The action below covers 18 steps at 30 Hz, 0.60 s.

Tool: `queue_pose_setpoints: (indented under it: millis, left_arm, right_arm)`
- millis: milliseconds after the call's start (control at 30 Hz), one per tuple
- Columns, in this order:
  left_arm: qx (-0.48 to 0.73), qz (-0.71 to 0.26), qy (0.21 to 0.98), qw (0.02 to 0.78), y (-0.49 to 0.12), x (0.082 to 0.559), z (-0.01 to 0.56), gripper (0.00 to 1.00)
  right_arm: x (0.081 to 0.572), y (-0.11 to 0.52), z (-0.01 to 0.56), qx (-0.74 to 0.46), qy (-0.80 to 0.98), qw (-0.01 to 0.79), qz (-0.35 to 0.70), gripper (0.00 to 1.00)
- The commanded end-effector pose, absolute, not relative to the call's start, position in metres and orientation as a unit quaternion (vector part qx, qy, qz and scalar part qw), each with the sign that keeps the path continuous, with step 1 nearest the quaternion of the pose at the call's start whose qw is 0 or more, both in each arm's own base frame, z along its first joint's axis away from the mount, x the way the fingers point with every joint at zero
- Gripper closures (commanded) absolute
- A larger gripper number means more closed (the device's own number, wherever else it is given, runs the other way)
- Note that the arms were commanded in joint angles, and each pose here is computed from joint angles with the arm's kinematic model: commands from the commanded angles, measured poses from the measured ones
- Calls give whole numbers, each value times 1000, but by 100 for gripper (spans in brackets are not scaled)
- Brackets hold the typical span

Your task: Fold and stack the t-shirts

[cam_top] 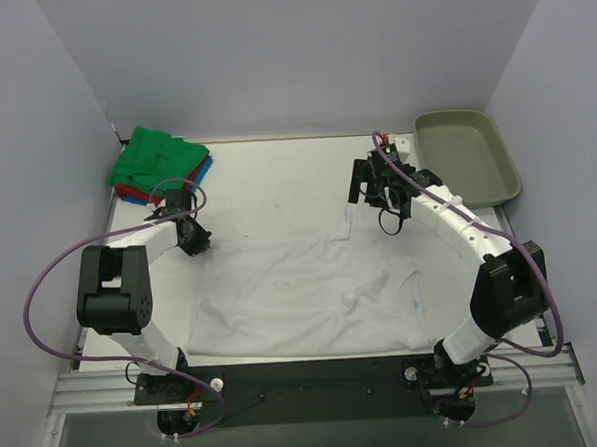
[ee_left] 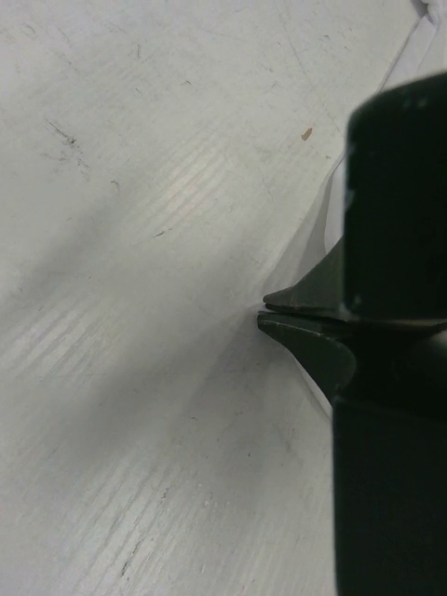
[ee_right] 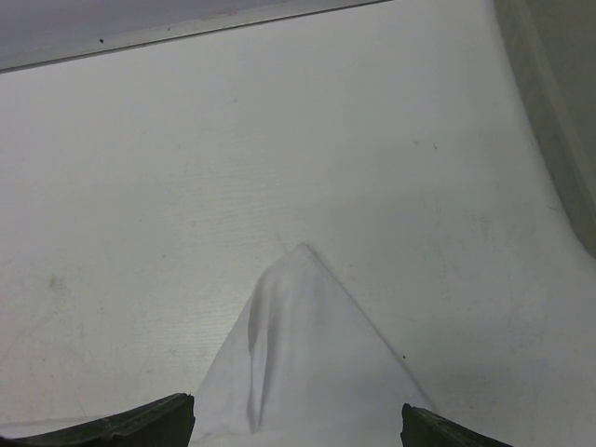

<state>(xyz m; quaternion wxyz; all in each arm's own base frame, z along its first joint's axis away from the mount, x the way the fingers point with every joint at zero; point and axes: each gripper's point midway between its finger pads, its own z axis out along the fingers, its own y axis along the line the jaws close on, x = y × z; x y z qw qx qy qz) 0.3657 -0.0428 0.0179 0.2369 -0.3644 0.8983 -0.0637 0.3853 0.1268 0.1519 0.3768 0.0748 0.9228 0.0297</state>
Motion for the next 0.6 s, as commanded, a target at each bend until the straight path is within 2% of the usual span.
queue_pose_setpoints:
  millis: [0,267,567]
  left_arm:
    - [-358,-64,903,227,-48,363,15,100]
    - [-347,-67,904,239,-53,356,27,100]
    - [-343,-63,905,242,-53,353,28,100]
  right_arm:
    - [395,125,138,82,928,361,26,8]
    - [420,127,94,94,942,320,34,11]
    - [456,129,77,106,940,320,45,15]
